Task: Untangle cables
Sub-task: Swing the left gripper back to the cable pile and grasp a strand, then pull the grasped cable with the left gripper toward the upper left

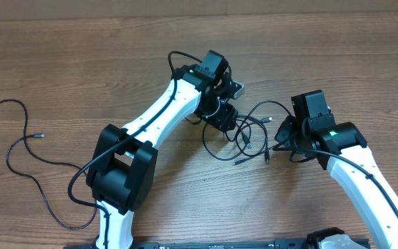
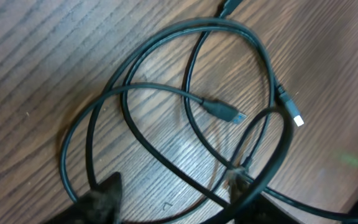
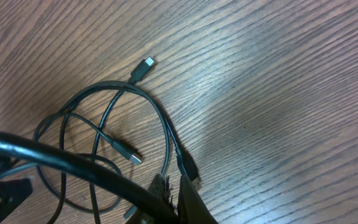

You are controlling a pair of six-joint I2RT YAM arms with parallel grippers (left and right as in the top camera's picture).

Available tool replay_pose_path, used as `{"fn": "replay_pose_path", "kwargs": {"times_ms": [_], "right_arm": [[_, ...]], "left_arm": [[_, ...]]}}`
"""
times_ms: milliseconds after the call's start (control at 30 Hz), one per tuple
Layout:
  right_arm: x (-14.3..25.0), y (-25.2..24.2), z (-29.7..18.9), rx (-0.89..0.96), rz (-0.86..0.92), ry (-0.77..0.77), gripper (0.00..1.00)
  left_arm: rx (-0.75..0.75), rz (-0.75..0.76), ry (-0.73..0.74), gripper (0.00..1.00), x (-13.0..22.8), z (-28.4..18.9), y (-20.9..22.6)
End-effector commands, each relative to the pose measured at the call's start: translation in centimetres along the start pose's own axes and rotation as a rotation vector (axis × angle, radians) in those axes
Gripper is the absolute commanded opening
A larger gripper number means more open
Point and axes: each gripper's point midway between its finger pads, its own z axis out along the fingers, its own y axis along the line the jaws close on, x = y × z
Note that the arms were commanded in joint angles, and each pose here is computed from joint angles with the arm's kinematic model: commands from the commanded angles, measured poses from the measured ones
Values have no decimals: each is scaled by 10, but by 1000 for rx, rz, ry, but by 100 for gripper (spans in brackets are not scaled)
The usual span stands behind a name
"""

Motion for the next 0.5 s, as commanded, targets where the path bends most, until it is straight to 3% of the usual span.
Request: {"fn": "replay_pose_path", "kwargs": {"times_ms": [0, 167, 300, 467], "right_arm": [[-6, 4, -6, -21, -4, -21, 4], [-5, 4, -6, -18, -4, -19, 4], [-5, 4, -6, -18, -4, -19, 4], [-5, 4, -6, -17, -4, -18, 4]], "left_arm": [[-37, -1, -1, 40, -1, 4, 6], [-85, -43, -1, 4, -2, -5, 18], [-187, -127, -14, 4, -7, -40, 40], [-259, -186, -145, 4, -28, -129, 59]]}}
